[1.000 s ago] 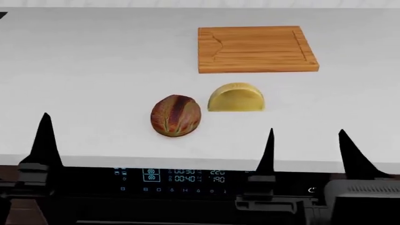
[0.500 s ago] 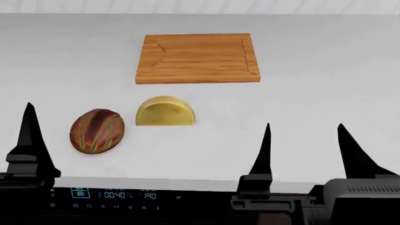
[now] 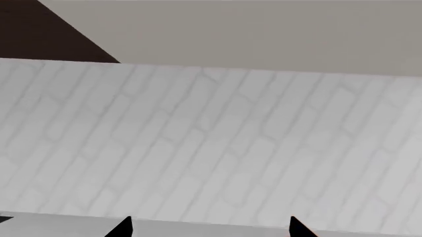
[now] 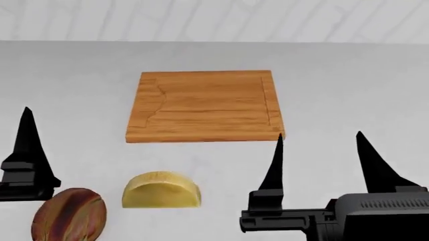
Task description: Place the bread and cheese on the cutting board.
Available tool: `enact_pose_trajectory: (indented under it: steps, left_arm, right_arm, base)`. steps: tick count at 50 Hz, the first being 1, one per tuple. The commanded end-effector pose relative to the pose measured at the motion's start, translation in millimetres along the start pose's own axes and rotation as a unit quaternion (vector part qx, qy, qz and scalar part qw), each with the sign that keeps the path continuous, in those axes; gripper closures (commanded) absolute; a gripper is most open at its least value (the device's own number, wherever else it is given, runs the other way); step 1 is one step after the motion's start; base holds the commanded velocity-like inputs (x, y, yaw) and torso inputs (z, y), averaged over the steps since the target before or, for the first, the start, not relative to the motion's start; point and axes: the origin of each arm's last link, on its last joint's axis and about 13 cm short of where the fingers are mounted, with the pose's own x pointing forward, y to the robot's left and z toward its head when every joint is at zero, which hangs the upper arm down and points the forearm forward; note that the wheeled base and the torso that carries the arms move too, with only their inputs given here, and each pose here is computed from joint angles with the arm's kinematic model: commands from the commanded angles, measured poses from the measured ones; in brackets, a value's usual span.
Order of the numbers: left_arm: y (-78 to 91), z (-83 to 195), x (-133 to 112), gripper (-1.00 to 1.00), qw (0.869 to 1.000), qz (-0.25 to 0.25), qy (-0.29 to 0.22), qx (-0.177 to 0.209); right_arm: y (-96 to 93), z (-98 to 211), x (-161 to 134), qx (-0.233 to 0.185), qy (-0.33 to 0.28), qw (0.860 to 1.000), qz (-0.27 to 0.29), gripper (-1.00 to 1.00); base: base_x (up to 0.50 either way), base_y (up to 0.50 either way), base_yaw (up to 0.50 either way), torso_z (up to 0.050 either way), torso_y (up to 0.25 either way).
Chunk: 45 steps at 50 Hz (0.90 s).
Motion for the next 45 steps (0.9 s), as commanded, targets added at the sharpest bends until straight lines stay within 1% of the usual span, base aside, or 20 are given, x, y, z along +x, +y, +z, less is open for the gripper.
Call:
enact_pose_trajectory:
  steps: [1, 5, 8, 14, 15, 18, 21, 23, 25, 27, 28, 29, 30, 33, 35, 37, 39, 40, 42, 45]
  left_arm:
    - [0.6, 1.8, -0.5, -1.0, 1.0, -0.001, -0.001, -0.002]
    - [0.3, 4.4, -0.5, -1.0, 1.0, 0.006, -0.009, 0.006]
    - [0.7, 6.1, -1.1, -1.0, 1.0, 0.005, -0.006, -0.006]
    - [0.6, 5.1, -0.7, -1.0, 1.0, 0.011, -0.005, -0.004]
    - [0.3, 4.7, -0.4, -1.0, 1.0, 0.024, 0.001, 0.008]
    - [0.9, 9.0, -2.1, -1.0, 1.0, 0.02, 0.004, -0.003]
    - [4.0, 24.9, -13.3, -1.0, 0.998, 0.051, 0.047, 0.001]
    - [8.2, 45.8, -26.0, -1.0, 0.993, 0.076, 0.082, -0.04]
    - [13.1, 56.1, -35.7, -1.0, 0.991, 0.061, 0.118, -0.027]
    - [21.4, 65.5, -43.3, -1.0, 0.986, 0.076, 0.151, -0.002]
    - [23.6, 71.0, -45.6, -1.0, 0.984, 0.078, 0.162, -0.001]
    - [23.2, 75.9, -48.1, -1.0, 0.982, 0.062, 0.179, -0.008]
    - [19.0, 80.6, -53.8, -1.0, 0.98, 0.011, 0.197, -0.025]
    - [19.6, 88.8, -58.7, -1.0, 0.971, -0.01, 0.238, -0.023]
    - [18.8, 94.0, -61.0, -1.0, 0.969, -0.014, 0.246, -0.021]
    - [18.5, 101.2, -64.4, -1.0, 0.963, -0.019, 0.264, -0.04]
    - [18.6, 106.9, -67.0, -1.0, 0.959, -0.014, 0.281, -0.032]
    - [19.1, 109.0, -68.4, -1.0, 0.958, -0.018, 0.283, -0.037]
    - [19.6, 108.8, -71.5, -1.0, 0.952, -0.026, 0.301, -0.047]
    - [18.2, 110.4, -77.0, -1.0, 0.949, -0.038, 0.307, -0.051]
  right_arm:
    - [0.6, 0.7, -0.9, 0.007, -0.004, 1.0, 0.006, -1.0]
    - [0.5, 2.2, -1.7, 0.015, -0.008, 1.0, 0.006, -1.0]
    - [0.6, 2.2, -1.6, 0.017, -0.014, 1.0, 0.004, -1.0]
    - [-1.1, 3.3, -1.3, 0.02, -0.004, 1.0, -0.009, -1.0]
    - [-1.1, 3.2, -1.6, 0.024, 0.001, 1.0, -0.007, -1.0]
    - [-0.2, 3.4, -4.2, 0.02, -0.012, 1.0, -0.01, -1.0]
    - [-0.9, 3.6, -7.4, 0.028, 0.002, 1.0, -0.01, -1.0]
    - [-1.9, 3.2, -10.4, 0.035, 0.001, 0.999, -0.013, -1.0]
    - [-1.1, 3.5, -10.2, 0.039, 0.003, 0.999, -0.009, -1.0]
    - [-0.7, 3.1, -9.7, 0.04, 0.003, 0.999, -0.006, -1.0]
    - [-0.8, 2.5, -9.4, 0.041, 0.003, 0.999, -0.006, -1.0]
    - [-0.4, 2.2, -9.2, 0.041, 0.003, 0.999, -0.006, -1.0]
    - [-0.3, 1.9, -9.0, 0.041, 0.004, 0.999, -0.005, -1.0]
    - [0.0, 1.8, -9.2, 0.04, 0.003, 0.999, -0.005, -1.0]
    - [-0.3, 1.9, -9.4, 0.04, 0.003, 0.999, -0.005, -1.0]
    - [-0.3, 1.3, -9.3, 0.041, 0.002, 0.999, -0.003, -1.0]
    - [-0.1, 1.1, -9.0, 0.037, 0.001, 0.999, -0.002, -1.0]
    - [-0.1, 1.2, -9.0, 0.037, 0.0, 0.999, -0.002, -1.0]
    - [0.0, 1.4, -9.0, 0.037, 0.0, 0.999, -0.001, -1.0]
    - [0.6, -0.1, -8.1, 0.037, 0.003, 0.999, 0.0, -1.0]
  base:
    - [0.5, 0.0, 0.0, 0.0, 0.0]
    - [0.5, 0.0, 0.0, 0.0, 0.0]
    - [0.5, 0.0, 0.0, 0.0, 0.005]
    - [0.0, 0.0, 0.0, 0.0, 0.0]
    - [0.0, 0.0, 0.0, 0.0, 0.0]
    - [0.24, 0.0, 0.0, 0.0, 0.0]
    - [0.04, 0.0, 0.0, 0.0, 0.0]
    - [0.0, 0.0, 0.0, 0.0, 0.0]
    - [0.0, 0.0, 0.0, 0.0, 0.0]
    - [0.0, 0.0, 0.0, 0.0, 0.0]
    - [0.0, 0.0, 0.0, 0.0, 0.0]
    - [0.0, 0.0, 0.0, 0.0, 0.0]
    - [0.0, 0.0, 0.0, 0.0, 0.0]
    - [0.0, 0.0, 0.0, 0.0, 0.0]
    - [0.0, 0.0, 0.0, 0.0, 0.0]
    - [0.0, 0.0, 0.0, 0.0, 0.0]
    - [0.0, 0.0, 0.0, 0.0, 0.0]
    - [0.0, 0.0, 0.0, 0.0, 0.0]
    - [0.0, 0.0, 0.0, 0.0, 0.0]
    - [0.0, 0.0, 0.0, 0.0, 0.0]
